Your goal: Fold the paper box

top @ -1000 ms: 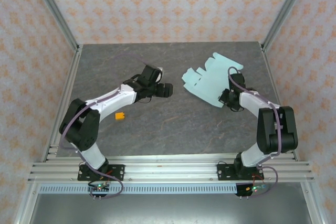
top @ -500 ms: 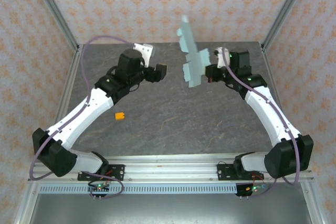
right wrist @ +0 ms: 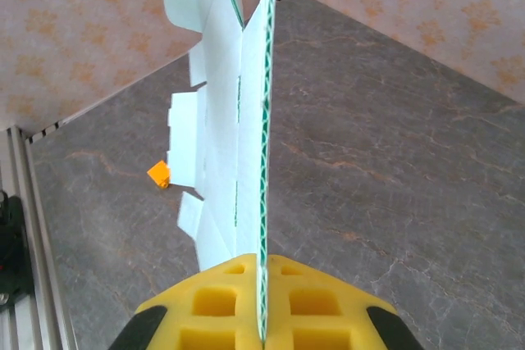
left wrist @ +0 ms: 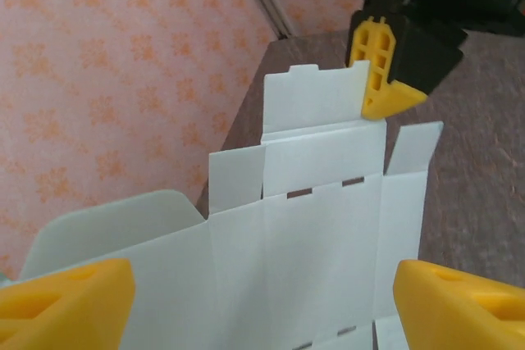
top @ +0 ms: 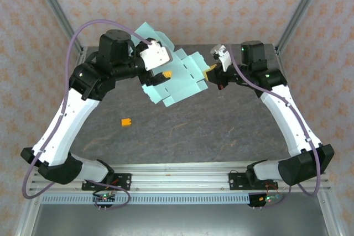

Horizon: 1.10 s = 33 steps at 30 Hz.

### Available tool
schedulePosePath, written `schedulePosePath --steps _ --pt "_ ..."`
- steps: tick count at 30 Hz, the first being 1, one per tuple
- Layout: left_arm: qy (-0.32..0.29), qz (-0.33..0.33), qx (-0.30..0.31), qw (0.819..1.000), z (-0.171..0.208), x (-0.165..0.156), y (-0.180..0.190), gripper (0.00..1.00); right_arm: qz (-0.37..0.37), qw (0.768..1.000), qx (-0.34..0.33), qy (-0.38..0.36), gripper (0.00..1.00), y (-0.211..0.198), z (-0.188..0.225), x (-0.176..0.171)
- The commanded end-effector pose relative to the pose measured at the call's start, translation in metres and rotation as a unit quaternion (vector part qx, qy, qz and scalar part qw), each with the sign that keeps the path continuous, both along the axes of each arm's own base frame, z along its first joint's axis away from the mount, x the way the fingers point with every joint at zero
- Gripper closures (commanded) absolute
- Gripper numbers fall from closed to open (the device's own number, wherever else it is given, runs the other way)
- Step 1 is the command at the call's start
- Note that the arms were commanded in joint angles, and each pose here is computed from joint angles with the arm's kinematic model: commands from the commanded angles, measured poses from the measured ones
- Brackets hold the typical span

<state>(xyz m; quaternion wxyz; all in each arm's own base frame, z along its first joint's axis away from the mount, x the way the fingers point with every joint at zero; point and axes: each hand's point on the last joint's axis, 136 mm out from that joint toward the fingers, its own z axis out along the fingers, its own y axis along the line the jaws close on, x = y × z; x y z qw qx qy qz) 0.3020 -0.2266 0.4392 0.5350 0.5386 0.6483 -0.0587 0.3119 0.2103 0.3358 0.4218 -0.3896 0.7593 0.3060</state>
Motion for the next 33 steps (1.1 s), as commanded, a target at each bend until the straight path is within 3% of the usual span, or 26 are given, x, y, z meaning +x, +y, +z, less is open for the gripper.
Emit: schedulePosePath --steps 1,17,24,33 --pt "-0.015 -0.056 0.085 0.995 -0.012 -0.017 0.003 0.17 0.035 0.998 -0.020 -0.046 1.00 0.004 0.008 -0.010" --pt "-0.041 -0.062 0.240 0.968 -0.040 0.021 0.013 0.17 0.062 0.985 -0.124 -0.101 1.00 0.013 -0.009 -0.021" --pt "0.015 -0.044 0.319 0.947 -0.079 0.032 0.031 0.26 0.061 0.982 -0.152 -0.099 1.00 0.015 -0.017 -0.020" --pt "0.052 -0.046 0.336 0.939 -0.107 0.046 0.024 0.54 0.051 0.976 -0.185 -0.101 1.00 0.013 -0.023 -0.016"
